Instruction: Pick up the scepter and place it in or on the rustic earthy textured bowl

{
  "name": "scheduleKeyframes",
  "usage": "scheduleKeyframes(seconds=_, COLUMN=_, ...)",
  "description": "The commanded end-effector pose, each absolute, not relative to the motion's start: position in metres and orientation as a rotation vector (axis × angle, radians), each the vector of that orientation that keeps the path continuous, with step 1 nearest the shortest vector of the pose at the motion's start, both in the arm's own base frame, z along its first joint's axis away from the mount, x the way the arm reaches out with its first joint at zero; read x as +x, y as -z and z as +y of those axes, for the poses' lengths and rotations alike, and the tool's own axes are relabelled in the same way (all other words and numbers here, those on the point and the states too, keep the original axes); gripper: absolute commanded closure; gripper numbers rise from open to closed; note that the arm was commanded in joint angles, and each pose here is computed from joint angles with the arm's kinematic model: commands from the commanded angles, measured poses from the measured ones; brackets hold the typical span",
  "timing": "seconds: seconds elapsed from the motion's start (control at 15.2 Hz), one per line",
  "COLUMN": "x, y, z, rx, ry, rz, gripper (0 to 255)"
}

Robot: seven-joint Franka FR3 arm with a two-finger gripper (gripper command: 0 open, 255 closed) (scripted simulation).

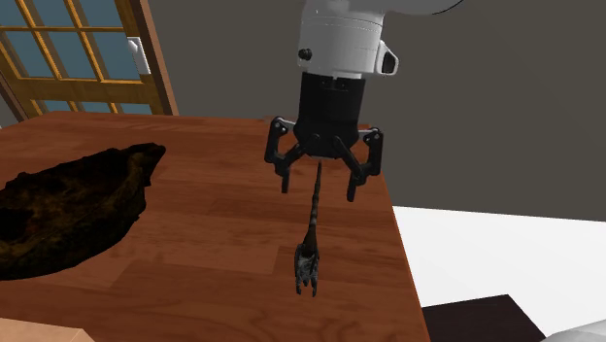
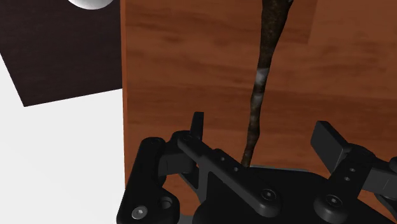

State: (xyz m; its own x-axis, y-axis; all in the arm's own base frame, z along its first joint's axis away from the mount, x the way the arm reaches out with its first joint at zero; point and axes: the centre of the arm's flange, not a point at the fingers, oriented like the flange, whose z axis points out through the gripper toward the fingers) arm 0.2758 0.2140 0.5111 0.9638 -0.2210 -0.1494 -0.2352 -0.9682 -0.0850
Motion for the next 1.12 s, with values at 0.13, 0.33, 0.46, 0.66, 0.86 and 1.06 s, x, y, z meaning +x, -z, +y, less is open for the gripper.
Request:
scheduleKeyframes(seconds=0.13, x=0.272, y=-0.490, z=0.218, rx=-3.011, ry=-0.210, rz=0.353, gripper=0)
scheduleKeyframes(seconds=0.33, x=0.272, y=-0.487, z=0.218, rx=-3.011, ry=-0.210, rz=0.353, gripper=0)
scheduleKeyframes(seconds=0.46, x=0.272, y=-0.487, z=0.218, rx=-3.011, ry=-0.210, rz=0.353, gripper=0)
scheduleKeyframes(seconds=0.66, x=0.272, y=-0.488, z=0.218, rx=-3.011, ry=-0.211, rz=0.353, gripper=0)
scheduleKeyframes(seconds=0.86, x=0.272, y=-0.488, z=0.218, rx=-3.011, ry=-0.211, rz=0.353, gripper=255)
scheduleKeyframes(seconds=1.06, x=0.272, y=-0.486, z=0.219, rx=-3.011, ry=-0.211, rz=0.353, gripper=255)
